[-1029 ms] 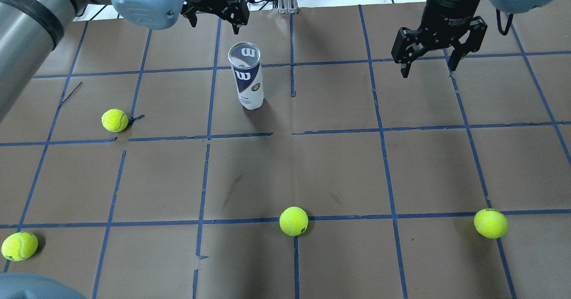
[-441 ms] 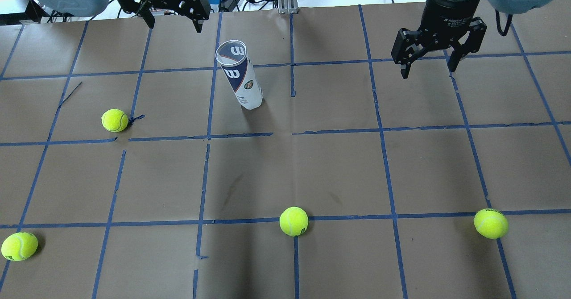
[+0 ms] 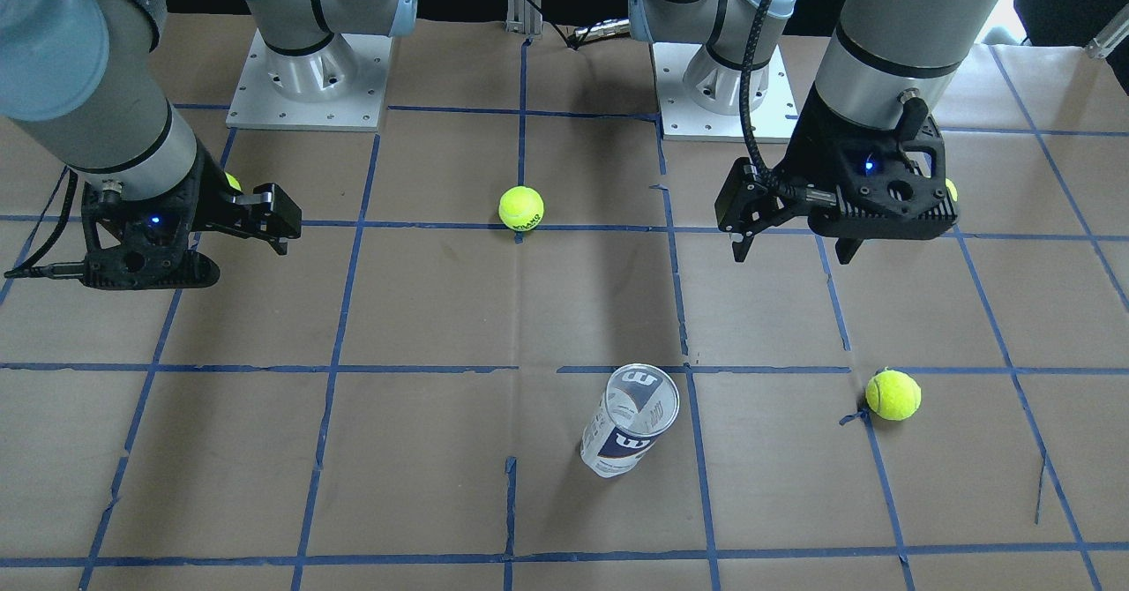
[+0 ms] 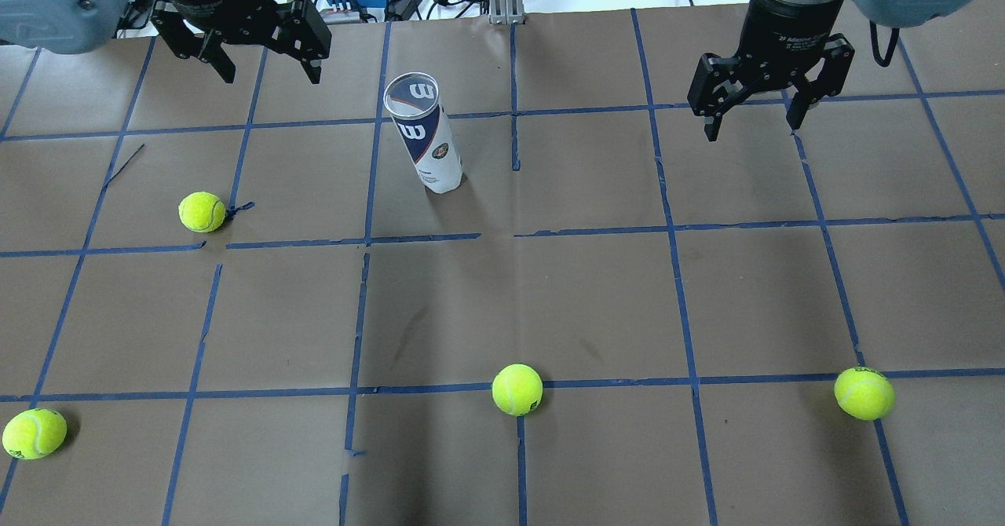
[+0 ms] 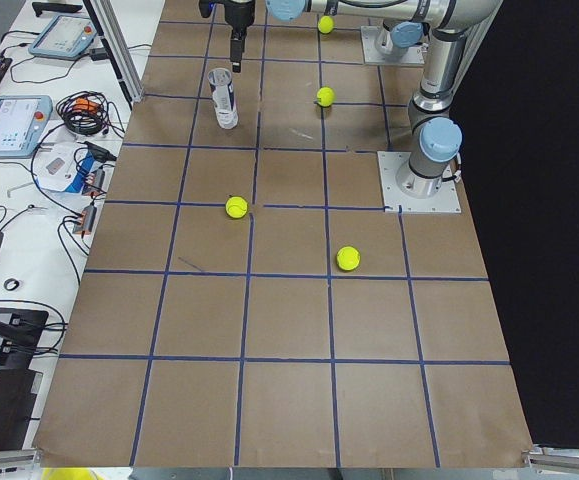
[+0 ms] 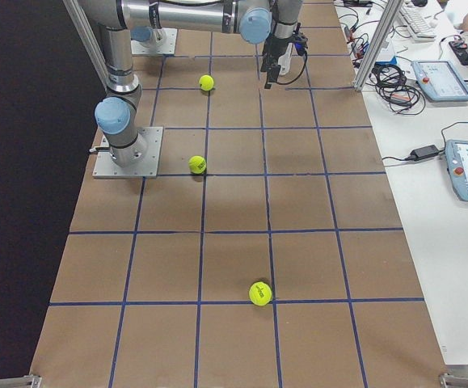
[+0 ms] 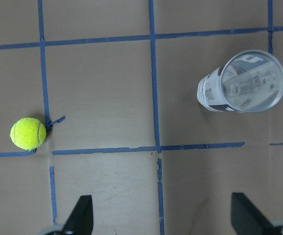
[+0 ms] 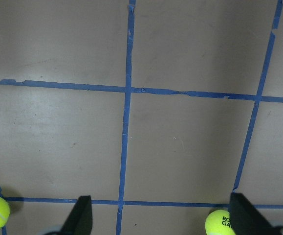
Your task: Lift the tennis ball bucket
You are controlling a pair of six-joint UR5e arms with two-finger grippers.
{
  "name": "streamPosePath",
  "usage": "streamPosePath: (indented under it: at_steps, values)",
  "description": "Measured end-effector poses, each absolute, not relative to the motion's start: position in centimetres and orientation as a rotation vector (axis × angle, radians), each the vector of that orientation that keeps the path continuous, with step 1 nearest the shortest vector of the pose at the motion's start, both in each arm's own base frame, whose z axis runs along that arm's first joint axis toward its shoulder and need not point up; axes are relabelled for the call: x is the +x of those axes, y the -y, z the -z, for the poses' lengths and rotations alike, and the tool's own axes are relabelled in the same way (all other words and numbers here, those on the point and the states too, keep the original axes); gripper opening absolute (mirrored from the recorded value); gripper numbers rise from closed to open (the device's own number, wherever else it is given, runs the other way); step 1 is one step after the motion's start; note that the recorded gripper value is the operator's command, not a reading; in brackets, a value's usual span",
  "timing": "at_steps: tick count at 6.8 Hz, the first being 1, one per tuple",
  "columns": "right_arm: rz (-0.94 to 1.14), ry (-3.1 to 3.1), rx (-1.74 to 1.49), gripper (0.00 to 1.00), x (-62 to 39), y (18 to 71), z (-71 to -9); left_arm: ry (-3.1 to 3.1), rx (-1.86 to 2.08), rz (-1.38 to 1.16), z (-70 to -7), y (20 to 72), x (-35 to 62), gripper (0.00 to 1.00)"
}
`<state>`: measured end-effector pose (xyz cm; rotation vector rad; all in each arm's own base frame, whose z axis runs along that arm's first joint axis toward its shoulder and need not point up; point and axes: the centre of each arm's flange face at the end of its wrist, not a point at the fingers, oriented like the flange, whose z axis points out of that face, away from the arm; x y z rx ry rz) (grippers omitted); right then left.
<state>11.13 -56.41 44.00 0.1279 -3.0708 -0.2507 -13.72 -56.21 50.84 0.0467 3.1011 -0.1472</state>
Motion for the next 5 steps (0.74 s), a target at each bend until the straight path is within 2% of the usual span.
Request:
streamPosePath:
  at_steps: [5]
  values:
    - [0.258, 3.07, 0.122, 1.0, 11.13, 56.31, -43.99, -3.109, 0.019, 0.095, -50.51, 55.46, -13.47, 1.0]
